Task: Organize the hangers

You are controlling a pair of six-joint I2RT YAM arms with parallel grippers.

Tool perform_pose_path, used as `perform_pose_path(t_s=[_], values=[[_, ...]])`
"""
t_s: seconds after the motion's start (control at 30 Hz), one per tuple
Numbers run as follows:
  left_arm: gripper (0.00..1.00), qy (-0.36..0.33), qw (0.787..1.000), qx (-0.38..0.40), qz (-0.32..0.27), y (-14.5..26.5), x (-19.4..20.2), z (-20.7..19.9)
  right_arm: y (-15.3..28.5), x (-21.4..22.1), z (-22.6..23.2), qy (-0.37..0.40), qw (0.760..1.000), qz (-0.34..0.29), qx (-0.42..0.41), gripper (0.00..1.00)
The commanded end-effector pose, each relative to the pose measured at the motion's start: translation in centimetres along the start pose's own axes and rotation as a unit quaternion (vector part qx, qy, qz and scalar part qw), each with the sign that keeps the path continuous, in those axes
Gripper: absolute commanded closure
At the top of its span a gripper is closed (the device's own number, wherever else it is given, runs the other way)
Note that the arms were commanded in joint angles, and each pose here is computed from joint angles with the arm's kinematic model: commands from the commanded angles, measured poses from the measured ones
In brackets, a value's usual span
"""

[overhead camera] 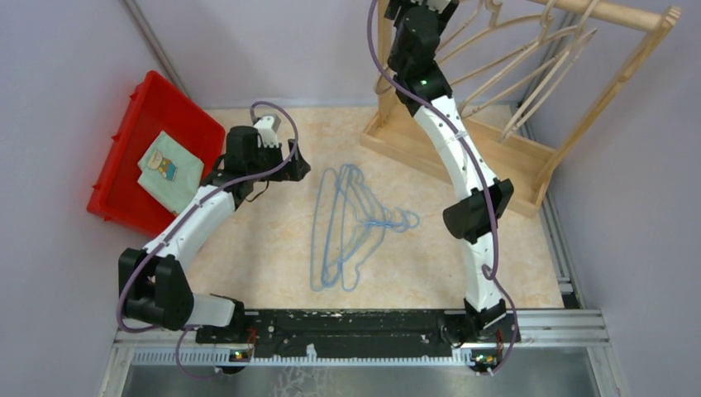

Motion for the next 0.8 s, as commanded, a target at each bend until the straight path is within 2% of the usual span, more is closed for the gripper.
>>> perform_pose_path(t_s=[0.0, 0.4, 0.77], values=[[0.00, -0.007, 1.000, 0.000, -0.014, 1.0, -0.5, -0.1, -0.1, -2.6, -2.6, 0.010, 0.999, -0.026, 0.036, 0.27], [0.00, 0.004, 1.000, -0.006, -0.012, 1.5, 0.2, 0.6, 2.1, -3.7, -7.4, 0.040, 0.987, -0.016, 0.155, 0.27], [0.00, 0.012, 1.000, -0.003, -0.007, 1.6, 0.6, 0.7, 4.2, -5.4, -10.7, 0.045, 0.976, -0.021, 0.213, 0.27]])
Point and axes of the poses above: each gripper's point midway between its finger pads, its own y axis back along the fingers, its own z axis along the line the jaws close on, x = y × z, the point moved 6 cm from there along y, back along the fingers, and after that the axes turned 14 degrees about y, right-handed, at the moved point
